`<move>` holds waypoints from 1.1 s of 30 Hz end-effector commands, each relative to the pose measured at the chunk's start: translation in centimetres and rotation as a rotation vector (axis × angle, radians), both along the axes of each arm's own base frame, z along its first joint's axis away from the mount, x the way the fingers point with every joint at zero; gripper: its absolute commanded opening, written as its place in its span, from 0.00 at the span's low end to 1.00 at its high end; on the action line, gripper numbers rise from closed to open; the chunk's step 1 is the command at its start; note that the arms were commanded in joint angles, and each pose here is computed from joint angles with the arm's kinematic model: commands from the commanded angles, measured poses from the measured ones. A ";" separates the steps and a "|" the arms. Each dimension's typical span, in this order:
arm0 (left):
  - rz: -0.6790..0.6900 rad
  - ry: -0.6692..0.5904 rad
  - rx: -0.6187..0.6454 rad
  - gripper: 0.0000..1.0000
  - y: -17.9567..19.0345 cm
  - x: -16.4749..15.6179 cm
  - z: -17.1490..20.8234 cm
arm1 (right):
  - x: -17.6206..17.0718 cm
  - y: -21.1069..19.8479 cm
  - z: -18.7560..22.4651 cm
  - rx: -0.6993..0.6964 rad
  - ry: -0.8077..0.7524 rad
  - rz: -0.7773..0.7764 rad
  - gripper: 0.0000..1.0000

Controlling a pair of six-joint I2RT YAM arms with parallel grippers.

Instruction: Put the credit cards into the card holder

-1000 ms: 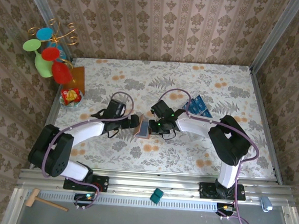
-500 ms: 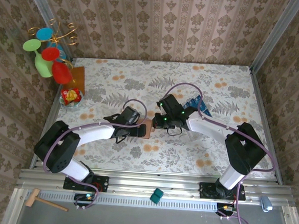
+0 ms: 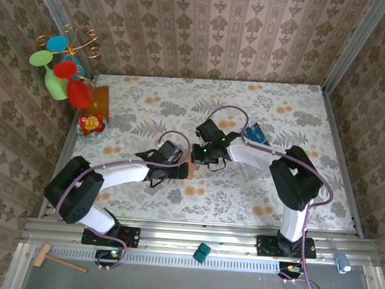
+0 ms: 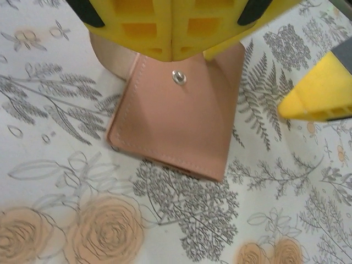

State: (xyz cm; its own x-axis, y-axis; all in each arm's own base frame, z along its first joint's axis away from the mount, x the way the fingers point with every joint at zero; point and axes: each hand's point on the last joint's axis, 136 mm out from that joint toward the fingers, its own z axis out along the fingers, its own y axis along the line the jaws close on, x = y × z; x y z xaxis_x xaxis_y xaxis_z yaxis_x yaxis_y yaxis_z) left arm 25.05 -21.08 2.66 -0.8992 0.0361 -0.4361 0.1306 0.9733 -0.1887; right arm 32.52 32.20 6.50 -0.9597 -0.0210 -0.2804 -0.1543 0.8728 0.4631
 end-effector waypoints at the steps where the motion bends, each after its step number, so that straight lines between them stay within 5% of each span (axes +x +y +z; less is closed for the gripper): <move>1: 0.032 0.027 0.009 1.00 0.7 -0.9 -0.8 | 0.5 0.3 -0.3 -0.012 0.033 -0.009 0.00; 10: 0.017 0.016 -0.002 1.00 0.4 -0.6 0.0 | 1.5 0.7 -3.0 -0.056 0.070 -0.017 0.00; 22: 0.013 -0.034 -0.028 1.00 3.6 3.3 6.0 | 1.3 0.8 -4.0 -0.051 0.099 0.022 0.00; 33: -0.093 -0.002 -0.067 1.00 2.1 6.9 5.4 | 1.1 1.1 -4.4 -0.040 0.116 0.024 0.00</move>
State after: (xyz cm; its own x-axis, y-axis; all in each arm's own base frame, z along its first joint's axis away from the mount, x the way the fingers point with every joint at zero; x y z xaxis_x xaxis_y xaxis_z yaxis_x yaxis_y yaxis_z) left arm 32.09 -17.96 8.36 -0.8885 0.0272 -0.4580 0.1521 0.9593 -0.2381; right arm 34.02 33.49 3.18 -0.9781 -0.0390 -0.2045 -0.1300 0.8816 0.4537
